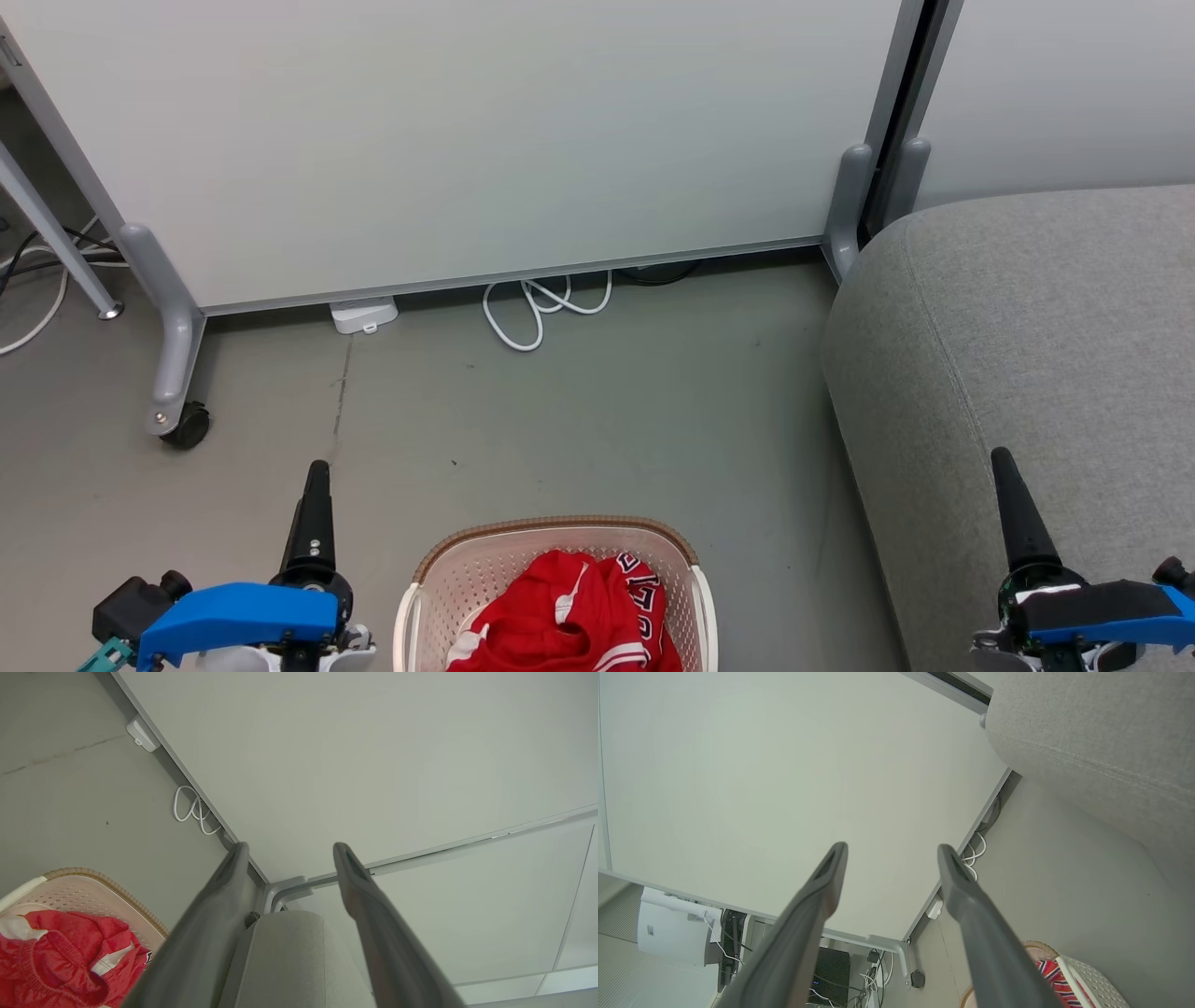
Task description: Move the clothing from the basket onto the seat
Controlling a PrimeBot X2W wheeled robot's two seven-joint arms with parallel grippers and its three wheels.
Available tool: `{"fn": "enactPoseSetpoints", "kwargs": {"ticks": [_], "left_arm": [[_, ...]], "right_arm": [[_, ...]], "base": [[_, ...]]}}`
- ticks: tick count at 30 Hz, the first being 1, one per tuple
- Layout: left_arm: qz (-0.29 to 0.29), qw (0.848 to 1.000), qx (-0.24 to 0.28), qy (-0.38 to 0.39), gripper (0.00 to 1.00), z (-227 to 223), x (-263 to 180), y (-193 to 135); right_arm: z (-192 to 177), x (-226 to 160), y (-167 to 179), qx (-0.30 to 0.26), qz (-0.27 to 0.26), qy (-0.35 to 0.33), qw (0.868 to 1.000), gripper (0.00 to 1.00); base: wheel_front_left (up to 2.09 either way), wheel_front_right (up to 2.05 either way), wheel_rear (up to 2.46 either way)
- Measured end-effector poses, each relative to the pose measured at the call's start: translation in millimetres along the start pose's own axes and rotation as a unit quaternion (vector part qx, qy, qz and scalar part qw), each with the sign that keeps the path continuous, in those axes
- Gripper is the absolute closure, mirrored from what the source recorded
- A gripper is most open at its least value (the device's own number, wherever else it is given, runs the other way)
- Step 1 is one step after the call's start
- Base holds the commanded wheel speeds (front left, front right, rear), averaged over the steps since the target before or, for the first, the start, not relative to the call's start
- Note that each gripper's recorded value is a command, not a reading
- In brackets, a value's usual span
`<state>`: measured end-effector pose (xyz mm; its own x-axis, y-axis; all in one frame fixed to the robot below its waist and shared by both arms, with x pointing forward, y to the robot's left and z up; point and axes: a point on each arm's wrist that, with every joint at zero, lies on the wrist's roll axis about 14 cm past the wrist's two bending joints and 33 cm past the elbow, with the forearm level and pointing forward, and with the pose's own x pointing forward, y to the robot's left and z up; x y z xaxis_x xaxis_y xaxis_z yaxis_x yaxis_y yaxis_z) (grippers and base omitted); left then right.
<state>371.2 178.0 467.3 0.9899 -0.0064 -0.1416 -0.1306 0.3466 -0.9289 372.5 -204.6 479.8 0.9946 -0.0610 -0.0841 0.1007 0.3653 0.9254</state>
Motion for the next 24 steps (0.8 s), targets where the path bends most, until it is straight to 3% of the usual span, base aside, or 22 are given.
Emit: {"fn": "enactPoseSetpoints", "kwargs": {"ticks": [10, 24], "left_arm": [[-0.016, 0.992, 0.129, 0.007, 0.0, -9, 2, -11], [-0.032, 0.964, 0.265, 0.012, 0.0, -18, 2, -17]], "right_arm": [[3, 0, 6, -0.101, 0.011, -0.009, 0.995, 0.0], [3, -1, 10, -0.217, 0.022, -0.016, 0.976, 0.0]], "base": [[0.0, 0.0, 0.0], [0.0, 0.0, 0.0]]}}
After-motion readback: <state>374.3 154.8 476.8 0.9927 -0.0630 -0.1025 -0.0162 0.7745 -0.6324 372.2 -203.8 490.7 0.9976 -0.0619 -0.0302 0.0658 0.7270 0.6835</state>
